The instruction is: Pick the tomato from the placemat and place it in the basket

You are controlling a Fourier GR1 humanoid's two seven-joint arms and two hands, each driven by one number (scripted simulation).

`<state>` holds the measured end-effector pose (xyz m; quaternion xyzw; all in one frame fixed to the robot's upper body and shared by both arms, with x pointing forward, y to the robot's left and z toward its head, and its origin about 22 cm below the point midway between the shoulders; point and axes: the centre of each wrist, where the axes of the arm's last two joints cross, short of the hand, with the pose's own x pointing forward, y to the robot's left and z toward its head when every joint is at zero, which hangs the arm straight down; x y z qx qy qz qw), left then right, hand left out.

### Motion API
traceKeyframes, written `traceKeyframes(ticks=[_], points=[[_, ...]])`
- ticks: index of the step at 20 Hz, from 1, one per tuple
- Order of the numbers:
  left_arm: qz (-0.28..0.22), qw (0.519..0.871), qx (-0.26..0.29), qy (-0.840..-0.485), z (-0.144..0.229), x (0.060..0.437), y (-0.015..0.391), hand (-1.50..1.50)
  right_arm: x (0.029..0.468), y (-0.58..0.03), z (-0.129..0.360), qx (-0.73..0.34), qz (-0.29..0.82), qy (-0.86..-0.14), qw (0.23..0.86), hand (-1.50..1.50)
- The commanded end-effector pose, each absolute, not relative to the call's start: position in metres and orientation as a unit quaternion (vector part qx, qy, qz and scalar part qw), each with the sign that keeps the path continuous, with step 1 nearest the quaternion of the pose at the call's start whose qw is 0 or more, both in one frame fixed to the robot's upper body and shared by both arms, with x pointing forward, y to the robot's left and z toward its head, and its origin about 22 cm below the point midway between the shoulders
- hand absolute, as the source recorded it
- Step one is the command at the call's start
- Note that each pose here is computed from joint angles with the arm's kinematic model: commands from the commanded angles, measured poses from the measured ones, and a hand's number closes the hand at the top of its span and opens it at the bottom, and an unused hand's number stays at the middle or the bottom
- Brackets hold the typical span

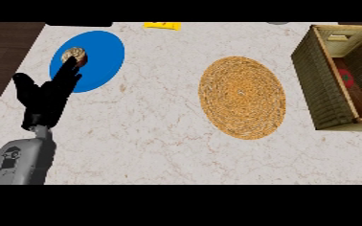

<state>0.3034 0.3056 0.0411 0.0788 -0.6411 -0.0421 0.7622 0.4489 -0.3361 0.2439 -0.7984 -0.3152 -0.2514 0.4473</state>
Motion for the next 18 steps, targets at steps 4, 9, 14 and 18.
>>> traceKeyframes(ticks=[4, 9, 14, 18], points=[[-0.036, 0.770, 0.086, -0.631, 0.029, 0.296, 0.305, 0.00, 0.424, -0.346, 0.274, -0.733, -0.458, -0.345, 0.368, -1.50], [-0.025, 0.770, 0.095, -0.631, 0.033, 0.290, 0.322, 0.00, 0.401, -0.323, 0.277, -0.721, -0.484, -0.350, 0.350, -1.50], [-0.015, 0.774, 0.100, -0.625, 0.021, 0.278, 0.322, 0.00, 0.372, -0.277, 0.257, -0.698, -0.482, -0.355, 0.394, -1.50], [-0.024, 0.779, 0.099, -0.619, 0.033, 0.284, 0.327, 0.00, 0.349, -0.277, 0.247, -0.687, -0.474, -0.361, 0.417, -1.50]])
